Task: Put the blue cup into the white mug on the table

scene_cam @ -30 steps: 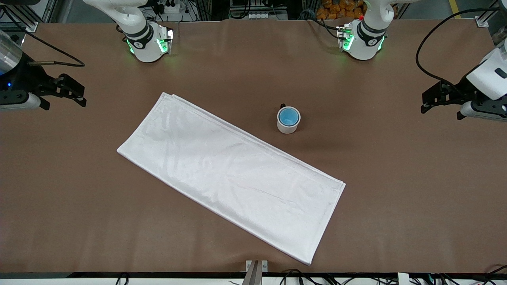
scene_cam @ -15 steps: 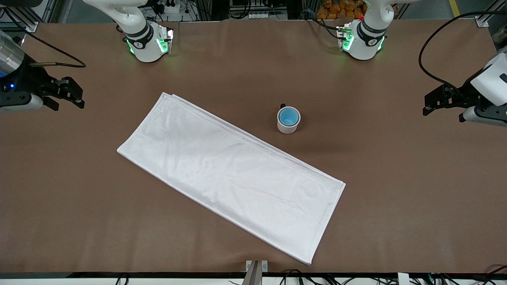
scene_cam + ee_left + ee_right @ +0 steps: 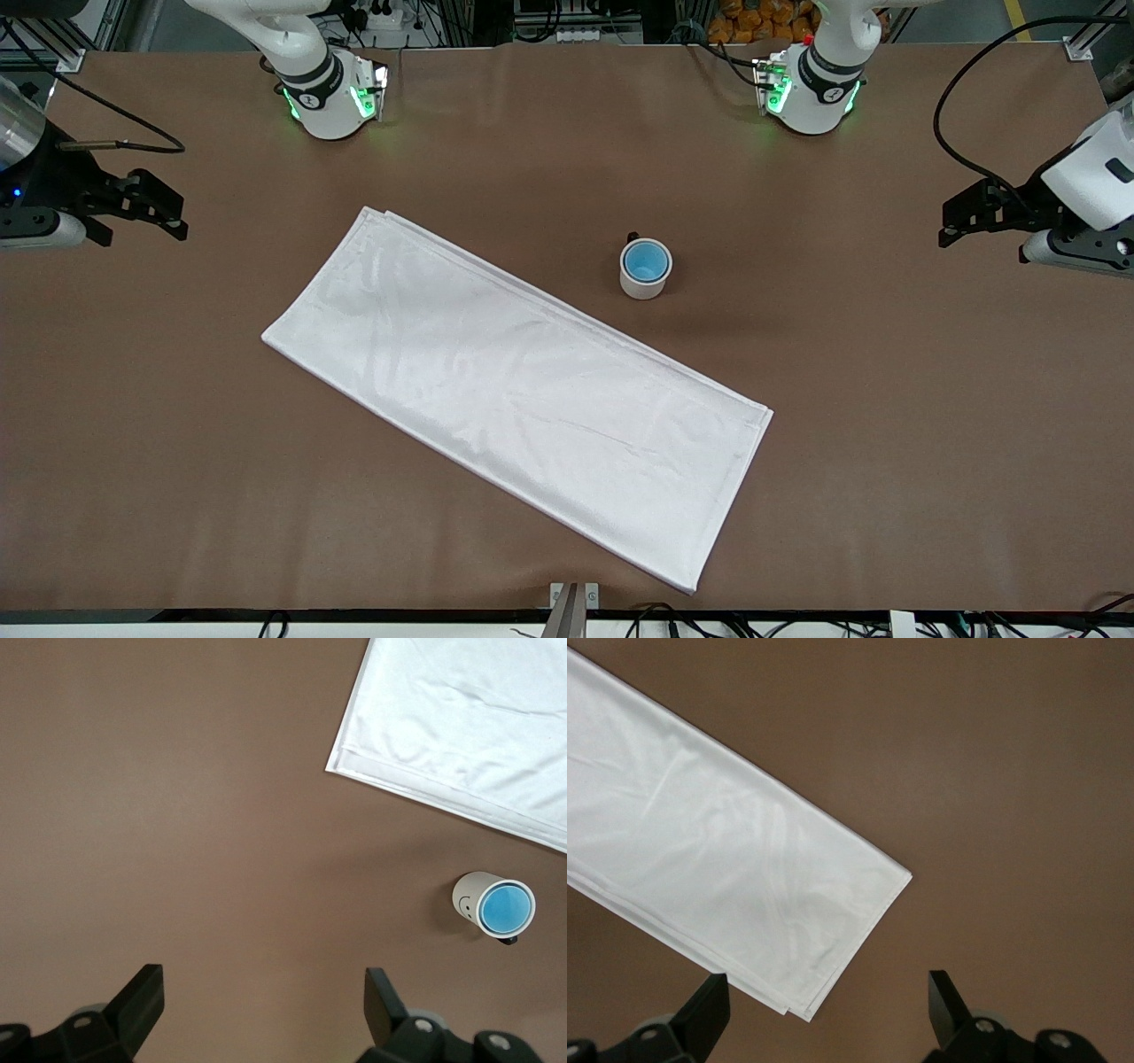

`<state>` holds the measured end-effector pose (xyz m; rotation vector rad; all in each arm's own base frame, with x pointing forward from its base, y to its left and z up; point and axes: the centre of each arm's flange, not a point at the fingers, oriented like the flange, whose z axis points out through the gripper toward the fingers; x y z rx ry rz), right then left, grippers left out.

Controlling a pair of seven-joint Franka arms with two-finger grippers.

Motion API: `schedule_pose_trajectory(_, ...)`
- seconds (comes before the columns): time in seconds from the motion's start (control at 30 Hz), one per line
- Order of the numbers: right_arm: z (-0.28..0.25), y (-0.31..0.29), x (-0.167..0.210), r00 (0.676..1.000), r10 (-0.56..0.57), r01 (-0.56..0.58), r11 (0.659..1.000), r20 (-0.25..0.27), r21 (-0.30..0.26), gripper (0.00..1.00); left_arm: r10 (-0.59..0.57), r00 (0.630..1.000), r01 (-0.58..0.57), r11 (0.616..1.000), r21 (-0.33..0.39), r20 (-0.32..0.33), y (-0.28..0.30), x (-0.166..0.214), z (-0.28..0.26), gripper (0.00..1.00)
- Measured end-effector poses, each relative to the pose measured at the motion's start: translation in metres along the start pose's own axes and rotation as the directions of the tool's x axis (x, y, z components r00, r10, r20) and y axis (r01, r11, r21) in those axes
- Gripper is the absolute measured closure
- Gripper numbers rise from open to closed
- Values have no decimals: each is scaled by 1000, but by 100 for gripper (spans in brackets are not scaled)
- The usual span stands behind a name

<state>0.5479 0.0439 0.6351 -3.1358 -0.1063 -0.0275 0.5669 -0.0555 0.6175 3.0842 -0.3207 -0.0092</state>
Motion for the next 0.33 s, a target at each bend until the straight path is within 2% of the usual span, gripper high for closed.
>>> schedule_pose_trajectory(0.33,0,0,0,1000,0,0,1000,0,0,0,-2,1000,2,1000,1,-4,-1,-2,-4,0)
